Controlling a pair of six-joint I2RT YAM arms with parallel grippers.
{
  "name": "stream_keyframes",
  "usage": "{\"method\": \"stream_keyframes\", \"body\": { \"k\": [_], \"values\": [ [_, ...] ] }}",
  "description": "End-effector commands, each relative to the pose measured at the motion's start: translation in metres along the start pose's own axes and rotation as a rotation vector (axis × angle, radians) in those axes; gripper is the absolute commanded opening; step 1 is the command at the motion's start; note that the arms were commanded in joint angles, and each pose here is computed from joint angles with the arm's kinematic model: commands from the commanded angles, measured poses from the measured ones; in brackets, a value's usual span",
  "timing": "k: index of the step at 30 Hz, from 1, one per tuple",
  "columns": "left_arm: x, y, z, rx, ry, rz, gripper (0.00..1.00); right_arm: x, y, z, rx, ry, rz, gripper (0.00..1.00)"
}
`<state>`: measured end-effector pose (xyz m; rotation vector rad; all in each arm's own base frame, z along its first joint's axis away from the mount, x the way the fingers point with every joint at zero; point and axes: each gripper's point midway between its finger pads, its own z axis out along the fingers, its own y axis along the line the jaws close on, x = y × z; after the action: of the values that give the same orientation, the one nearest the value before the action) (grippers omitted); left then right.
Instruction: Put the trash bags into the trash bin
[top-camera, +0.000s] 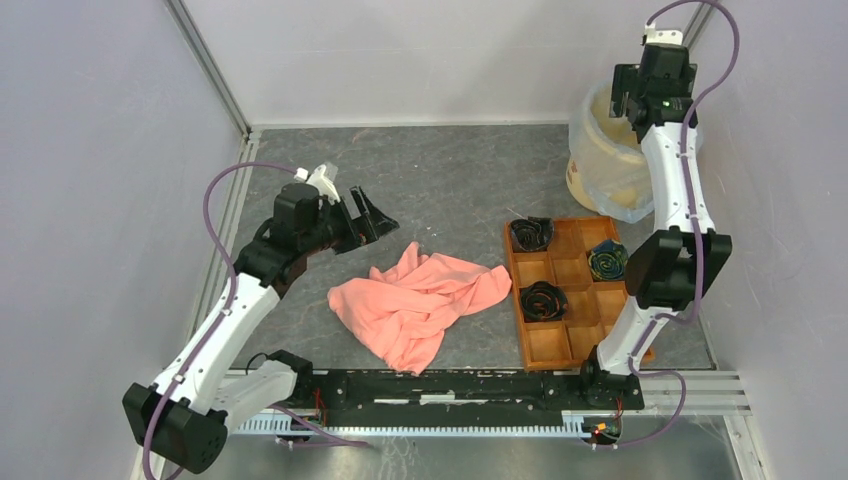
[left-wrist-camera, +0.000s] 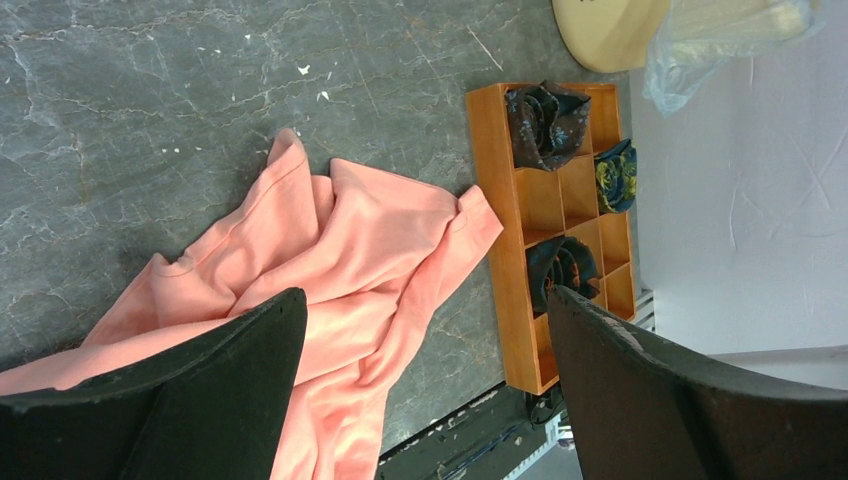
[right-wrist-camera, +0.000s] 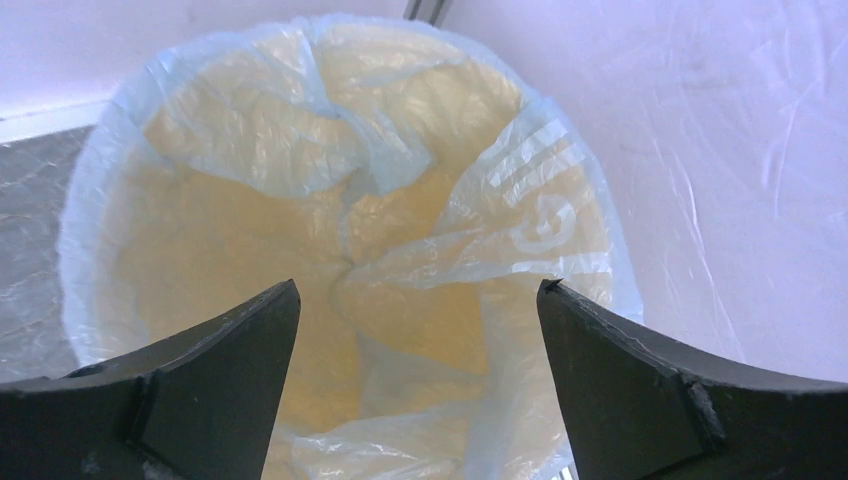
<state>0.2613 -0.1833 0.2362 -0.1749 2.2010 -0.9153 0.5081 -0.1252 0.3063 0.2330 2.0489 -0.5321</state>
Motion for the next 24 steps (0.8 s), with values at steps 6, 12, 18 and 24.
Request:
{"method": "stream_keyframes", "body": {
  "k": [6,12,18,24],
  "values": [
    [-0.041,-0.033,-0.039,0.039,-0.131,0.182,0.96,-0.035,0.04,-0.104,-0.345,-0.156,0.107,0.98],
    [-0.082,-0.065,-0.082,0.061,-0.287,0.272,0.96,-0.018,0.125,-0.252,-0.899,-0.366,0.139,0.98],
    [-0.116,-0.093,-0.144,0.088,-0.492,0.336,0.98,0.019,0.131,-0.356,-1.252,-0.508,0.187,0.98],
    [-0.139,-0.107,-0.207,0.086,-0.708,0.363,1.0,0.028,0.083,-0.38,-1.088,-0.59,0.118,0.98]
  ]
}}
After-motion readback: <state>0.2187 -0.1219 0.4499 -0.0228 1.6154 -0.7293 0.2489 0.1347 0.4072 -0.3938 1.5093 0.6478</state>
